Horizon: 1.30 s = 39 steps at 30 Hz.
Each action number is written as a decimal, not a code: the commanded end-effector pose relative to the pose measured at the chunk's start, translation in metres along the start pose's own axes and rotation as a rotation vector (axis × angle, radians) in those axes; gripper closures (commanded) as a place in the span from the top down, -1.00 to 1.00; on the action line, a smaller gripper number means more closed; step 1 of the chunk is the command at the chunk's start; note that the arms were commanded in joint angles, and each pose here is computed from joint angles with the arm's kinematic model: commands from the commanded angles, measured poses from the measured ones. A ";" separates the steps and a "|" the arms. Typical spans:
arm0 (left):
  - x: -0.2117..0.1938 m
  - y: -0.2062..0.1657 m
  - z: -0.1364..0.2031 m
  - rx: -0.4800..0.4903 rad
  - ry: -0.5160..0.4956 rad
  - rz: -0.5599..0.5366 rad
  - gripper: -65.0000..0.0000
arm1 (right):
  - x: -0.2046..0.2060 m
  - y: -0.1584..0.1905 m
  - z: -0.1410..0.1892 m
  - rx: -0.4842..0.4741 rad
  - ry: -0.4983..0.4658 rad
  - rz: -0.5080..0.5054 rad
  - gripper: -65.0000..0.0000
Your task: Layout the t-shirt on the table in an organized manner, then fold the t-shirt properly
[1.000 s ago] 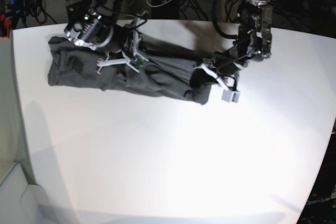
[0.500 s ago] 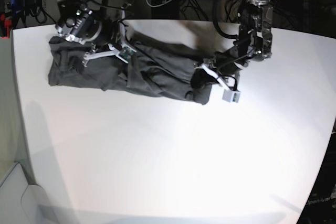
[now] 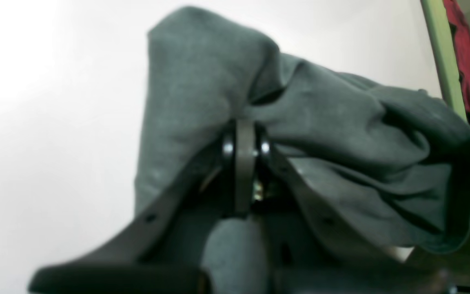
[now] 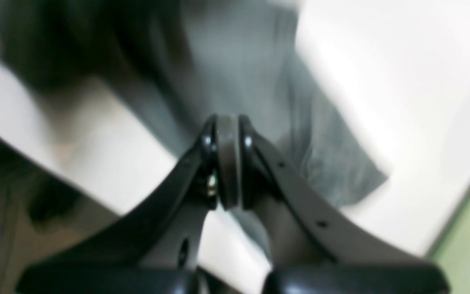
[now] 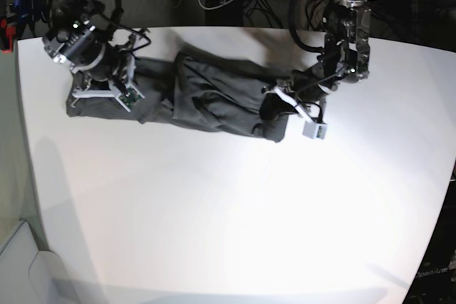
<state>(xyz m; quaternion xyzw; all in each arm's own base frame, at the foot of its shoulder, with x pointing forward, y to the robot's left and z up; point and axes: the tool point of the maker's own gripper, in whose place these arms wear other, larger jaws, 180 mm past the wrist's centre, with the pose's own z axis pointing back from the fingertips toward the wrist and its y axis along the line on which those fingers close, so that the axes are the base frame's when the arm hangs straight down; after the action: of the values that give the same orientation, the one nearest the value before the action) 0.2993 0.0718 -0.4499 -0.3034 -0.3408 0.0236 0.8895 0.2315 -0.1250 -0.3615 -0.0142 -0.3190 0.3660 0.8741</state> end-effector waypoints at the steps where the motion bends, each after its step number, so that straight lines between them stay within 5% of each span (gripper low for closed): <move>1: -0.040 0.043 0.011 0.185 0.176 -0.027 -0.99 | 0.022 -0.001 0.002 -0.004 -0.073 -0.013 -1.00; 6: -0.040 0.043 0.011 0.185 0.176 -0.027 -0.99 | 0.078 0.006 -0.003 0.009 -0.212 -0.079 -1.00; 13: -0.040 0.043 0.012 0.187 0.176 -0.026 -0.99 | 0.157 0.062 -0.001 0.151 -0.379 0.013 -1.00; 20: -0.040 0.043 0.012 0.186 0.175 -0.023 -0.99 | 0.155 0.099 -0.031 0.275 -0.321 0.054 -1.00; 39: -0.038 0.042 0.011 0.186 0.173 -0.024 -0.99 | 0.115 0.050 -0.090 0.254 -0.226 -0.029 -1.00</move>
<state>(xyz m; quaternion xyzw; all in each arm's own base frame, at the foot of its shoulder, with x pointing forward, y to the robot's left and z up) 0.3000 0.0737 -0.4499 -0.3013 -0.3423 0.0257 0.8896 0.3024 -0.0009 -0.3978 0.1351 -0.3405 0.3912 0.8442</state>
